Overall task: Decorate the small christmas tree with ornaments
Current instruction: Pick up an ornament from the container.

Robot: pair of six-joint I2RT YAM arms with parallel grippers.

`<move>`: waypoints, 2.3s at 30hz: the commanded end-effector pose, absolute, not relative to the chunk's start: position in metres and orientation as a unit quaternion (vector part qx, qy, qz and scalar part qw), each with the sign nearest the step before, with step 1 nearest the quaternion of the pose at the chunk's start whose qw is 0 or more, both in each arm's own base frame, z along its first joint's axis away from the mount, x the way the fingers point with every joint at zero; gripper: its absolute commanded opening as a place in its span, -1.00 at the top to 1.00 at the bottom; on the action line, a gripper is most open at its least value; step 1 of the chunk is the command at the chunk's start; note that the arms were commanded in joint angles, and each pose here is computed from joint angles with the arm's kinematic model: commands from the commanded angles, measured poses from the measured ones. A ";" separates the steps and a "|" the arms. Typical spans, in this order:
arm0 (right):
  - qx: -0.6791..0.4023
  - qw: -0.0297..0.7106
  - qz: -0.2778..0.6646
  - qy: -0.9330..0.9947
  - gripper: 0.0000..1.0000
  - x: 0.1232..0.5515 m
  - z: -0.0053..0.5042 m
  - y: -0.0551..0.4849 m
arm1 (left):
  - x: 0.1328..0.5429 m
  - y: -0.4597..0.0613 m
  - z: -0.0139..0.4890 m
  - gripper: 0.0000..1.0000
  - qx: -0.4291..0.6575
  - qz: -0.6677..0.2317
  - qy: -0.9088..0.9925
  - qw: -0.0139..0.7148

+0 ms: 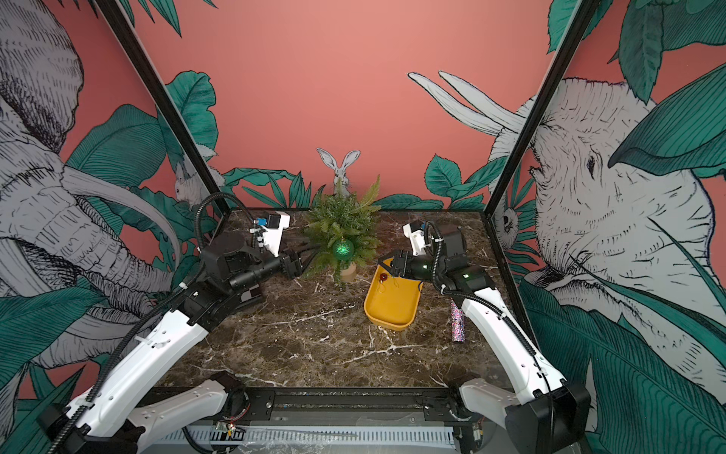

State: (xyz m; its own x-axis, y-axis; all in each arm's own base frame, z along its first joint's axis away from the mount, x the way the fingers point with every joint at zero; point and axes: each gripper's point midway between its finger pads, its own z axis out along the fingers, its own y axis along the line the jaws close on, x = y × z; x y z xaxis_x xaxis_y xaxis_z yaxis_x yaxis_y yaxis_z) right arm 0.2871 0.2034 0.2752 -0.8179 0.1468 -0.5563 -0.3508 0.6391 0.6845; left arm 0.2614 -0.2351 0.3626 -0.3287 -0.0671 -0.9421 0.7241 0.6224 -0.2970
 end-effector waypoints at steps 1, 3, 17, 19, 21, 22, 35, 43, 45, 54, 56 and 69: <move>-0.039 0.314 0.380 0.869 -0.09 0.300 0.259 0.191 | 0.256 -0.227 0.343 -0.15 0.206 -0.366 0.743 0.521; -0.026 0.310 0.351 0.883 -0.06 0.305 0.242 0.184 | 0.259 -0.224 0.329 -0.97 0.185 -0.365 0.754 0.513; 0.012 0.286 0.201 0.937 0.09 0.366 0.133 0.158 | 0.252 -0.203 0.254 -0.87 0.131 -0.343 0.796 0.481; 0.016 0.285 0.191 0.939 0.11 0.374 0.122 0.158 | 0.247 -0.209 0.244 -0.76 0.137 -0.358 0.798 0.465; 0.019 0.287 0.185 0.940 0.12 0.382 0.115 0.158 | 0.241 -0.218 0.234 -0.71 0.149 -0.376 0.797 0.449; 0.021 0.289 0.180 0.940 0.12 0.386 0.111 0.158 | 0.236 -0.225 0.229 -0.70 0.163 -0.381 0.795 0.444; 0.031 0.293 0.151 0.944 0.10 0.422 0.080 0.161 | 0.206 -0.268 0.167 -0.70 0.251 -0.320 0.819 0.404; 0.027 0.284 0.133 0.949 0.09 0.433 0.067 0.166 | 0.209 -0.270 0.163 -0.69 0.249 -0.315 0.823 0.401; 0.026 0.281 0.133 0.950 0.09 0.434 0.064 0.168 | 0.210 -0.270 0.161 -0.70 0.249 -0.314 0.825 0.399; 0.020 0.271 0.124 0.954 0.10 0.439 0.051 0.174 | 0.211 -0.274 0.154 -0.70 0.246 -0.316 0.829 0.391; 0.021 0.271 0.122 0.954 0.11 0.440 0.048 0.173 | 0.212 -0.274 0.154 -0.70 0.245 -0.316 0.829 0.391; 0.012 0.277 0.124 0.953 0.40 0.437 0.054 0.175 | 0.213 -0.275 0.156 -0.70 0.241 -0.317 0.830 0.390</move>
